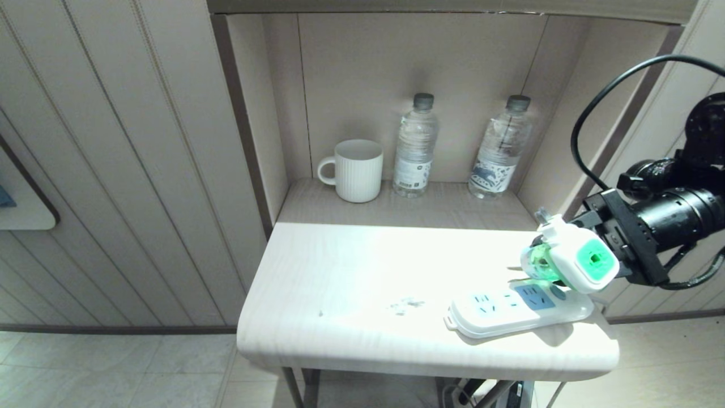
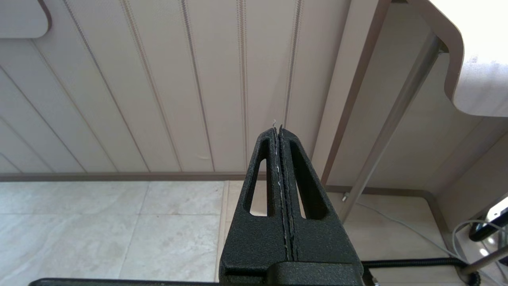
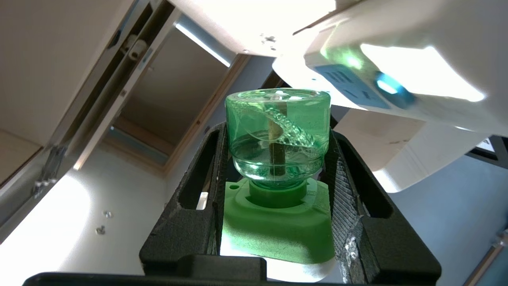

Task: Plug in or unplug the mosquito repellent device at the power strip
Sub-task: Pick up the mosquito repellent liquid

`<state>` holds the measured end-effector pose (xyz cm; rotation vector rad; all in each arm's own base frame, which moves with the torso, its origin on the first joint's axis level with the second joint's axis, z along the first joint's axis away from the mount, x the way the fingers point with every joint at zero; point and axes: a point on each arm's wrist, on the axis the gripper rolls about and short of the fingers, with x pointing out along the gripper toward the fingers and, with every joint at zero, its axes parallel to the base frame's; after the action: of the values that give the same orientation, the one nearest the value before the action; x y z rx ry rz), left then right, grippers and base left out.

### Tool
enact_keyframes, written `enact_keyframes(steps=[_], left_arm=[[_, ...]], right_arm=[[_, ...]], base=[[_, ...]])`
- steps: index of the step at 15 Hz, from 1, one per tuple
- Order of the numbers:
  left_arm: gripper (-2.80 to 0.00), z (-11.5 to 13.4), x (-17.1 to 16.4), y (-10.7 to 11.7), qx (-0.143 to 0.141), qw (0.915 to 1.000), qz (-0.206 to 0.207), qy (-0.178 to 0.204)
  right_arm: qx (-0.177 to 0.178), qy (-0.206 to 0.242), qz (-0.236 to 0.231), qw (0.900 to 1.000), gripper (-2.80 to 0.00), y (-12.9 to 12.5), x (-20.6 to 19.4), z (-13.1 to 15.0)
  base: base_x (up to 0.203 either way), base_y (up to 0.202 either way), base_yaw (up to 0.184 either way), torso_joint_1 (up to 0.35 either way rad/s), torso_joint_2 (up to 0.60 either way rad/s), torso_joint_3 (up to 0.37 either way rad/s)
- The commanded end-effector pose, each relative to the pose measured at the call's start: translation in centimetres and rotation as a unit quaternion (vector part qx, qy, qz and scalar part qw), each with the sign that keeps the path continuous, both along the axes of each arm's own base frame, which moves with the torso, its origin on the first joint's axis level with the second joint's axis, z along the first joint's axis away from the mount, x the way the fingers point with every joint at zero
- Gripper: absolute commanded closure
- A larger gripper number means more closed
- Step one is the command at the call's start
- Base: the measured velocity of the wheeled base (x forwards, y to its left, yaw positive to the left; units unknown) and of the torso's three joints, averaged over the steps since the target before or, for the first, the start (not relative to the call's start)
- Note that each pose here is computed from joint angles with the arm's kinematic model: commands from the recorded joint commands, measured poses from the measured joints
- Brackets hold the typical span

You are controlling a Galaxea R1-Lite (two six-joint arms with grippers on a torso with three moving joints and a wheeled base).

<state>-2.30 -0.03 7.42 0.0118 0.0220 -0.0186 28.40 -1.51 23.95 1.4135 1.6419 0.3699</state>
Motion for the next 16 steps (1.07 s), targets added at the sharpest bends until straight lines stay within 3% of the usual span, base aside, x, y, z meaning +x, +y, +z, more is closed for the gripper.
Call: enact_keyframes(steps=[1, 8, 12, 16], left_arm=[[0.00, 0.0, 0.0, 0.0, 0.000, 1.0000, 0.000, 0.000], [0.00, 0.0, 0.0, 0.0, 0.000, 1.0000, 0.000, 0.000], [0.00, 0.0, 0.0, 0.0, 0.000, 1.0000, 0.000, 0.000], [0.00, 0.0, 0.0, 0.0, 0.000, 1.0000, 0.000, 0.000]], right_arm=[[0.012, 0.010, 0.003, 1.000, 0.00, -0.1, -0.1, -0.1], [0.001, -0.118, 0.056, 0.991, 0.00, -0.4, -1.0, 0.2], [-0.010, -0.131, 0.059, 0.990, 0.00, -0.3, -1.8, 1.0], [-0.033, -0.112, 0.047, 0.992, 0.00, -0.1, -2.7, 2.0]], base=[[0.000, 0.000, 0.000, 0.000, 0.00, 0.000], [0.000, 0.000, 0.000, 0.000, 0.00, 0.000], [0.000, 0.000, 0.000, 0.000, 0.00, 0.000], [0.000, 0.000, 0.000, 0.000, 0.00, 0.000]])
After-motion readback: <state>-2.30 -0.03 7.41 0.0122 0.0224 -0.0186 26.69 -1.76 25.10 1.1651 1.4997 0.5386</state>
